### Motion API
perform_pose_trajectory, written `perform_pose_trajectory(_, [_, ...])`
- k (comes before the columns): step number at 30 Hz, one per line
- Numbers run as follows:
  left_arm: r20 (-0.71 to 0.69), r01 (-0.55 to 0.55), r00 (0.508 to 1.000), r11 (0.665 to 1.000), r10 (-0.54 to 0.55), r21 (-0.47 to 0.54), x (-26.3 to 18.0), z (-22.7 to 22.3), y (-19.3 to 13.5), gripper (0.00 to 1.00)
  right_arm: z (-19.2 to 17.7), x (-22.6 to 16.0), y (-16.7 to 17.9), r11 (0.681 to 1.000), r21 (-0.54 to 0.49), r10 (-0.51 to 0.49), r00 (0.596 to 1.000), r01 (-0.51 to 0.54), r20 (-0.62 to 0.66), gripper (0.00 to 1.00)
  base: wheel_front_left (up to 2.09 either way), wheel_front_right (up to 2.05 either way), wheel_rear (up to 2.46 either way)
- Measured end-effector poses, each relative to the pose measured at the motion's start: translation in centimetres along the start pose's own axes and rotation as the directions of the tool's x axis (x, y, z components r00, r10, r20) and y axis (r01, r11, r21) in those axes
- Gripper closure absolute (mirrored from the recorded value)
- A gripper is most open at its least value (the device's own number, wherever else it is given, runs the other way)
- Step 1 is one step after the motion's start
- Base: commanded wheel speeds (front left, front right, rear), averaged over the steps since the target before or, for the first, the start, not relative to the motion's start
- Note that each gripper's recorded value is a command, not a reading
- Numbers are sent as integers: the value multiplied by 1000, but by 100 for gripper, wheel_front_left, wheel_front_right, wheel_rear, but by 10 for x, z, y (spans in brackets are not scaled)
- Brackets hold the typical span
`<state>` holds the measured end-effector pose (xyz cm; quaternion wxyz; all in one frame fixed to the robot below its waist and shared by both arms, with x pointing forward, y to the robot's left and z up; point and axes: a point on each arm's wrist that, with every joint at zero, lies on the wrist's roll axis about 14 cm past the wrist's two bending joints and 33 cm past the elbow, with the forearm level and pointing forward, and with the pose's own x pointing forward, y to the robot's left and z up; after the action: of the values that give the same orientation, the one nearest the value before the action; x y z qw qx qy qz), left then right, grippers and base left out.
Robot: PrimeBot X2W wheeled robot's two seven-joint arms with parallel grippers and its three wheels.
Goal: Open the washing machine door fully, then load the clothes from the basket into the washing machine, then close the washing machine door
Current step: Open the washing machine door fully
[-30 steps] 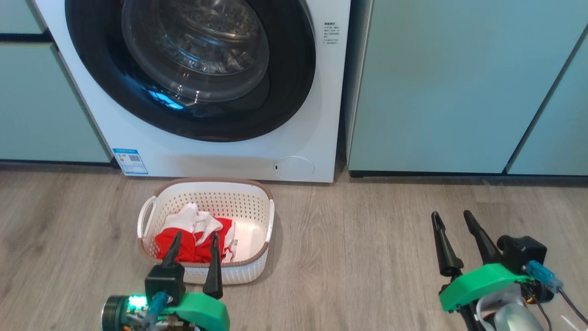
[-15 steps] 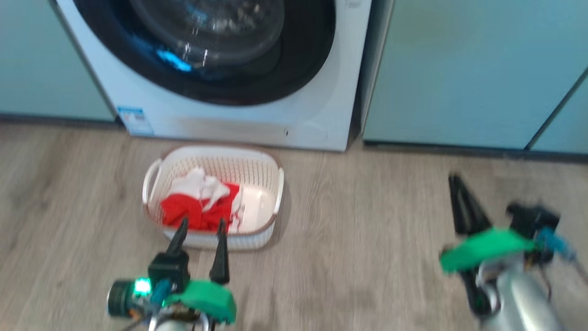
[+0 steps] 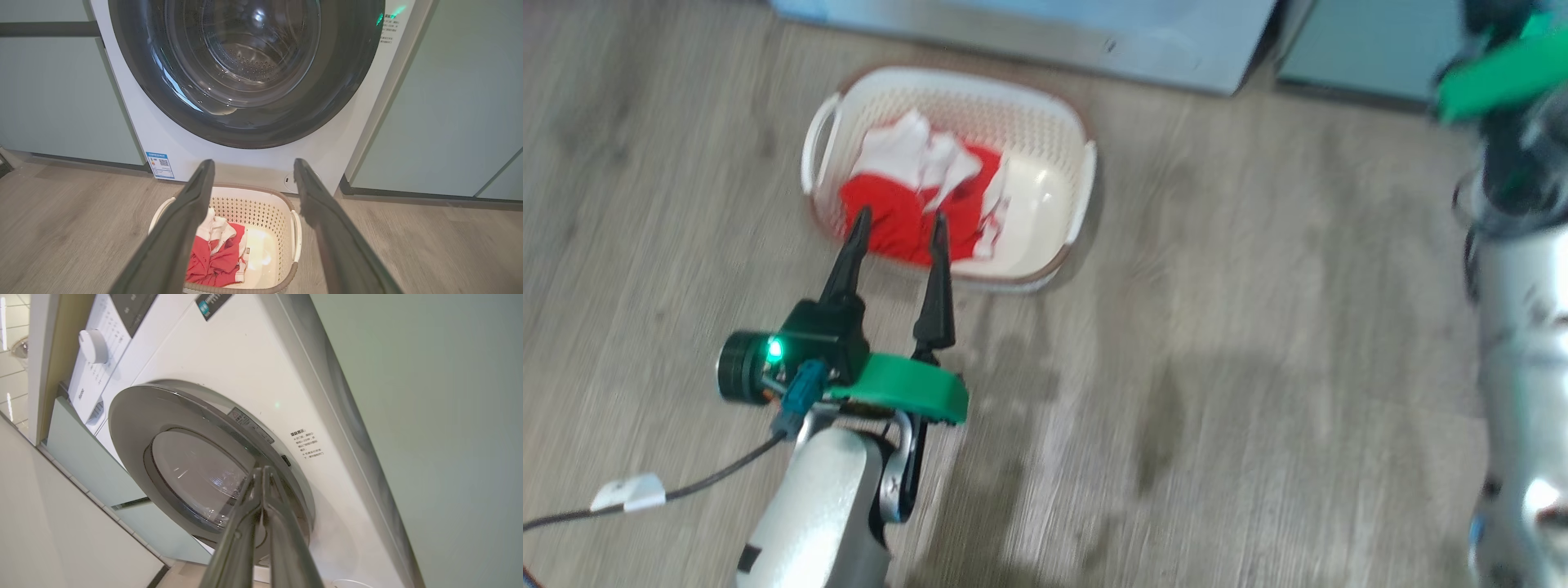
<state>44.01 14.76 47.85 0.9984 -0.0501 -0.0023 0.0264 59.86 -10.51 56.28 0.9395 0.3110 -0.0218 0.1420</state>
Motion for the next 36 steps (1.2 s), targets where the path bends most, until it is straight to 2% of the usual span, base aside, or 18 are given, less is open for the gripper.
perform_pose_trajectory(4, [-21,-26,999,1000,26,9,9,-10,9,0,-11,43,-2,994,112,12,999,-7,-43,100,0,0,0])
perform_pose_trajectory(8, [-40,-50,998,998,51,25,11,-19,19,0,-20,79,2,974,225,32,997,-15,-74,100,0,0,0])
perform_pose_trajectory(11, [-58,-67,996,997,69,28,11,-26,24,0,-28,99,3,948,317,35,994,-2,-99,100,0,0,0])
perform_pose_trajectory(13, [-61,-74,995,997,76,31,13,-27,27,0,-36,109,-3,905,424,14,993,37,-117,100,0,0,0])
perform_pose_trajectory(15, [-66,-81,994,996,83,35,13,-29,30,0,-45,115,-8,873,482,0,989,73,-149,100,0,0,0])
perform_pose_trajectory(16, [-66,-81,994,996,83,35,13,-29,30,0,-45,115,-8,873,482,0,989,73,-149,100,0,0,0])
perform_pose_trajectory(21, [-80,-87,993,995,90,40,12,-34,32,0,-52,130,-5,822,558,-6,981,114,-192,100,0,0,0])
perform_pose_trajectory(25, [-86,-86,992,995,90,43,12,-37,32,0,-54,141,5,757,640,29,972,130,-232,100,0,0,0])
perform_pose_trajectory(28, [-94,-82,992,996,86,45,13,-40,31,0,-54,149,13,744,656,50,968,130,-248,100,0,0,0])
perform_pose_trajectory(36, [-104,-78,991,996,82,42,15,-45,30,0,-65,159,21,740,654,71,950,155,-305,100,0,0,0])
